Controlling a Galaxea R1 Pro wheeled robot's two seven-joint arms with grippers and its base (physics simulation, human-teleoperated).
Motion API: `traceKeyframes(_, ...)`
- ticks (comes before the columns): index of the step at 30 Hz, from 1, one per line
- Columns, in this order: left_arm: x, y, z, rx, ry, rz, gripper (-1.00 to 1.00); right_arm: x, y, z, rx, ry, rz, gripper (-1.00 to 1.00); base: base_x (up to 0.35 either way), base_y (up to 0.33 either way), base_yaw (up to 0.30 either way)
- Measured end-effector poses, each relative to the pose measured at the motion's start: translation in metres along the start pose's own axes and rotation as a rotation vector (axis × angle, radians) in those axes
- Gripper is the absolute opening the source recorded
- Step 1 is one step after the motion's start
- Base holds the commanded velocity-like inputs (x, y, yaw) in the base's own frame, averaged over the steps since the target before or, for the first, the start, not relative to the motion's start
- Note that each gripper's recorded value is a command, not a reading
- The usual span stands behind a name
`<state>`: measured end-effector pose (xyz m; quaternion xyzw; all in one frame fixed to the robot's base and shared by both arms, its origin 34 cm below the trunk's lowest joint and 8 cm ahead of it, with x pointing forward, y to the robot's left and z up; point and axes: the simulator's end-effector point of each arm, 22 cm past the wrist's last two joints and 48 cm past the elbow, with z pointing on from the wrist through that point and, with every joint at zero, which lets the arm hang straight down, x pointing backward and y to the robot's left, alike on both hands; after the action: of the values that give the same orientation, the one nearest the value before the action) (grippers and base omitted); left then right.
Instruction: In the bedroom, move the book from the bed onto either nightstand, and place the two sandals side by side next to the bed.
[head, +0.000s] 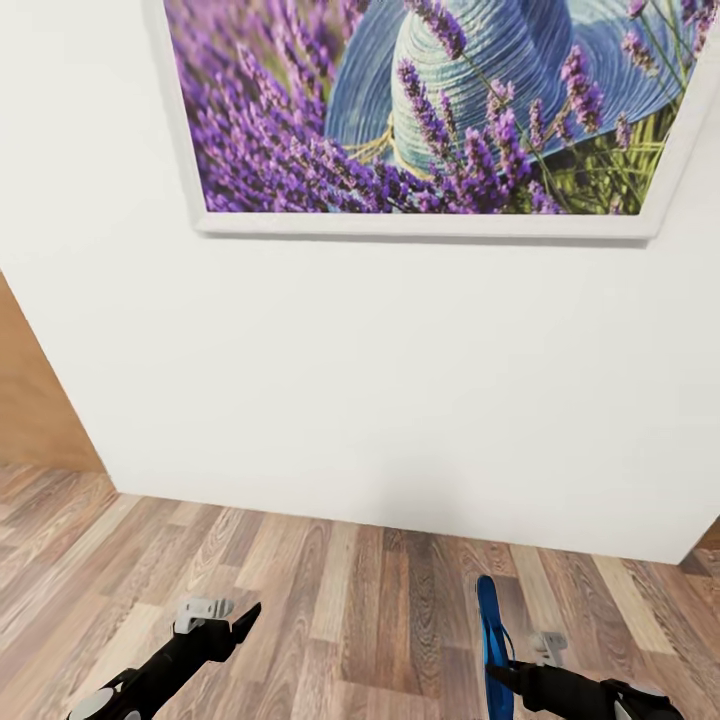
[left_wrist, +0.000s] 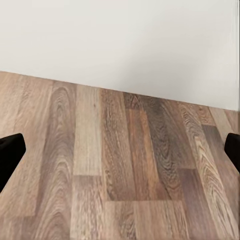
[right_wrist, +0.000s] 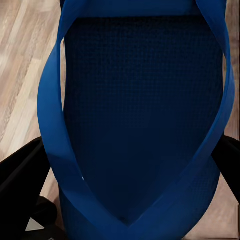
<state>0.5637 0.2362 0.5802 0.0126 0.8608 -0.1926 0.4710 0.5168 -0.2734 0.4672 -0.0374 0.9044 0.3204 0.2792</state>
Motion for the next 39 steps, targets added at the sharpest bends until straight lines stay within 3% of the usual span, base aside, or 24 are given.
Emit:
traceKeyframes(26, -0.008, -0.003, -0.002, 0.005, -0.018, 0.005, 1.00, -0.008, 0.003, -0.003, 0.001, -0.017, -0.013, -1.00, 0.000, 0.000, -0.247)
traceKeyframes(33, 0.002, -0.025, 0.001, 0.048, 0.004, 0.024, 1.00, -0.010, 0.003, -0.004, 0.002, -0.021, -0.016, -1.00, 0.000, 0.000, -0.256)
traceKeyframes(39, 0.002, -0.027, 0.001, 0.053, 0.004, 0.028, 1.00, -0.012, 0.004, -0.005, 0.001, -0.025, -0.019, -1.00, 0.000, 0.000, -0.258)
